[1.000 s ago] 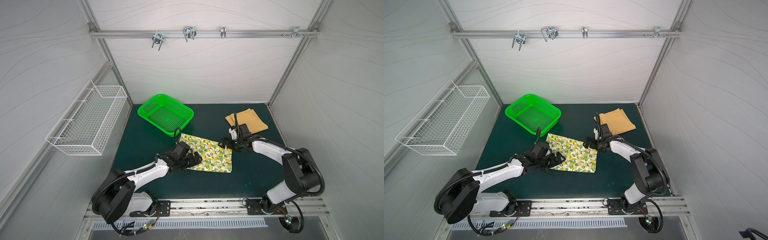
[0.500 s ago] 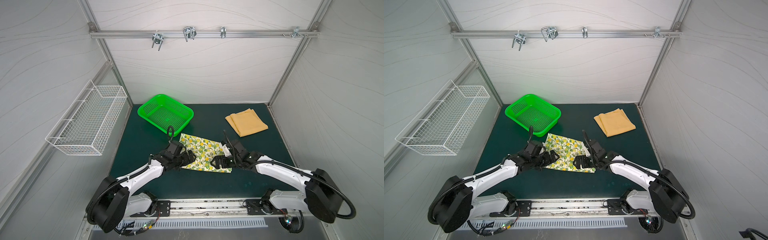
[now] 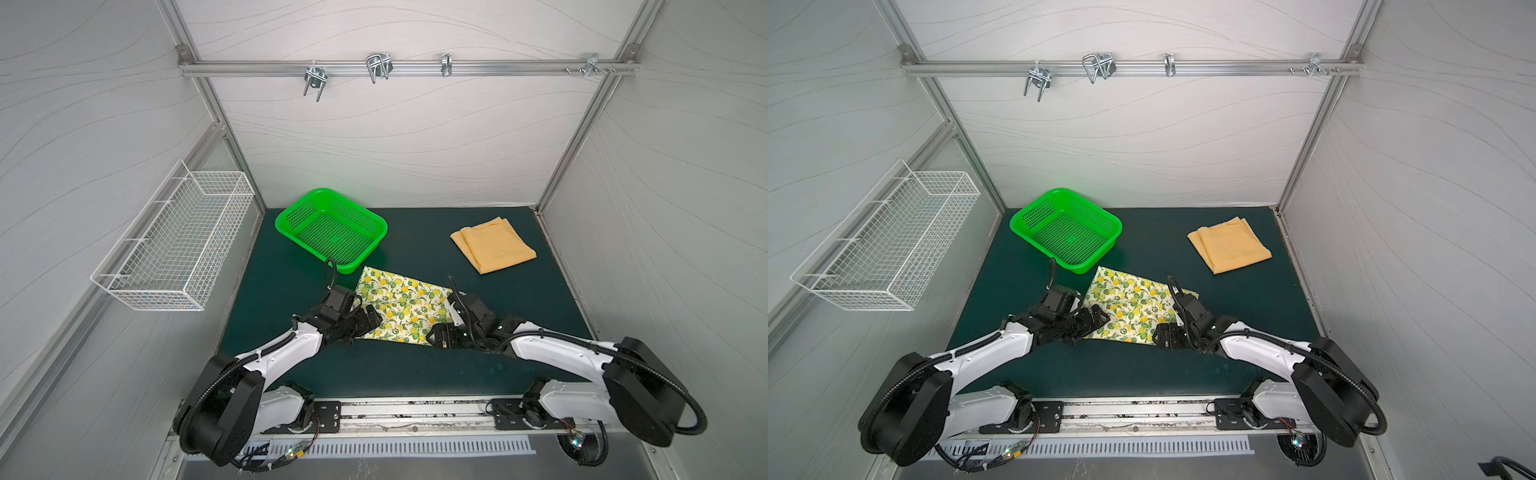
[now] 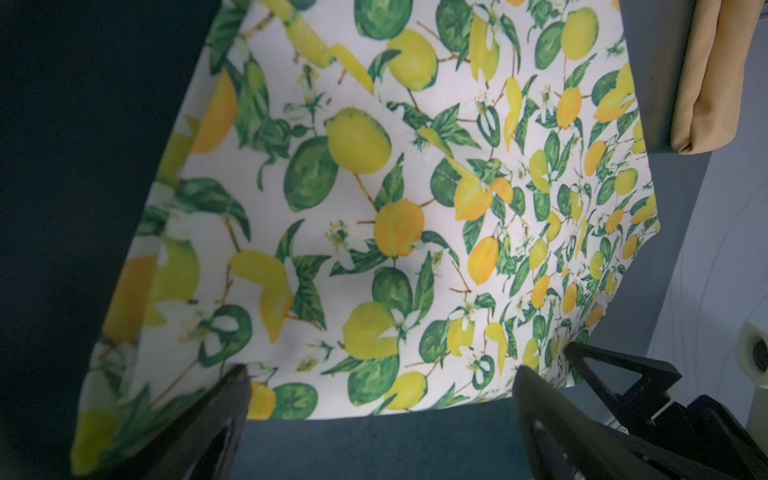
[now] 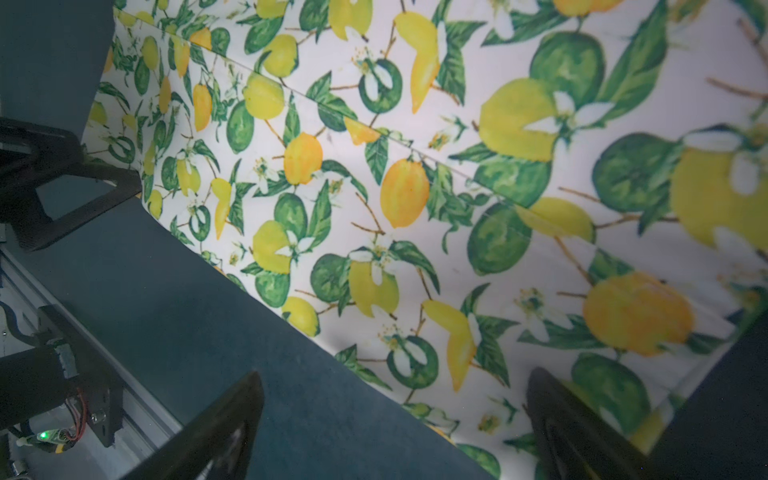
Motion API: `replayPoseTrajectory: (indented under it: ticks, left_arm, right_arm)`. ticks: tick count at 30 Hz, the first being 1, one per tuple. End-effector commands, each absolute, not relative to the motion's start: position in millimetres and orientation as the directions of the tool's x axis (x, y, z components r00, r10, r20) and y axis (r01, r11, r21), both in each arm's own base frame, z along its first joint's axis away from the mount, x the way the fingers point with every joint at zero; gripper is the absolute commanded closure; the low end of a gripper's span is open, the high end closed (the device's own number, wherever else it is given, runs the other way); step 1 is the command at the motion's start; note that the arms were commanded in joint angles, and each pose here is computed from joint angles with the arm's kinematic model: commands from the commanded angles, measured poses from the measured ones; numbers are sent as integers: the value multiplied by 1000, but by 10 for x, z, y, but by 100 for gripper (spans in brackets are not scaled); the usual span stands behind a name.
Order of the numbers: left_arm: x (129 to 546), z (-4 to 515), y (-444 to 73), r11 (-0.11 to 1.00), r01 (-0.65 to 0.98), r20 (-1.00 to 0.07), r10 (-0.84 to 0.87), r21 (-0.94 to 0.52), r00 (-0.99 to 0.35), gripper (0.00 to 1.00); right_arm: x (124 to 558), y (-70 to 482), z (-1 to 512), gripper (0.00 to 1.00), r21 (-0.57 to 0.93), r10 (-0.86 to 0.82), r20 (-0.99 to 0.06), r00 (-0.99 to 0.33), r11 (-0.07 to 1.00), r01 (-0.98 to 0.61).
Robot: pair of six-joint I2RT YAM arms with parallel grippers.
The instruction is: Fold and stack the skirts
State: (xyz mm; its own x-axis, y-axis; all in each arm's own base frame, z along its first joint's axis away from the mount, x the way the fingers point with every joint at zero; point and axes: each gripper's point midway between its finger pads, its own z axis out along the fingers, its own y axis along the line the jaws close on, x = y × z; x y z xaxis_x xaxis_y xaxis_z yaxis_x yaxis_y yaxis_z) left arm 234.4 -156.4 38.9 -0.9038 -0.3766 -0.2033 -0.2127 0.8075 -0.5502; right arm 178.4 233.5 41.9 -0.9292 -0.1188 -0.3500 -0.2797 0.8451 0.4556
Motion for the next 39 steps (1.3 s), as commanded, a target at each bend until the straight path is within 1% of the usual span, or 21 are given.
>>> replayPoseTrajectory:
  ticks: [1,6,10,19,26,34,39]
  left_arm:
    - [2229,216,-1472,820,-241,-179,-380,-520,-908,1]
    - [2214,262,-1492,813,-233,-176,-376,-533,-910,1]
    - [2257,474,-1488,815,-201,-220,-369,-544,-903,1]
    - [2375,1120,-1582,814,-61,-327,-299,-577,-896,1]
    - [2439,1457,-1660,800,6,-371,-271,-600,-888,1]
    - [2557,1447,-1800,777,25,-353,-256,-629,-900,1]
    - [2639,1349,-1858,773,17,-336,-256,-635,-907,1]
  right_arm:
    - [1754,2251,305,1,411,-125,-322,-938,874,-258]
    - [1901,2390,428,1,409,-140,-355,-924,866,-288]
    - [2019,2427,577,1,371,-162,-379,-911,876,-309]
    - [2171,2156,788,1,337,-110,-419,-901,903,-267]
    - [2309,1883,885,1,310,-63,-441,-895,925,-218]
    - [2409,1588,745,2,306,-1,-410,-912,942,-139]
    - [2472,1581,519,7,330,19,-355,-935,938,-106]
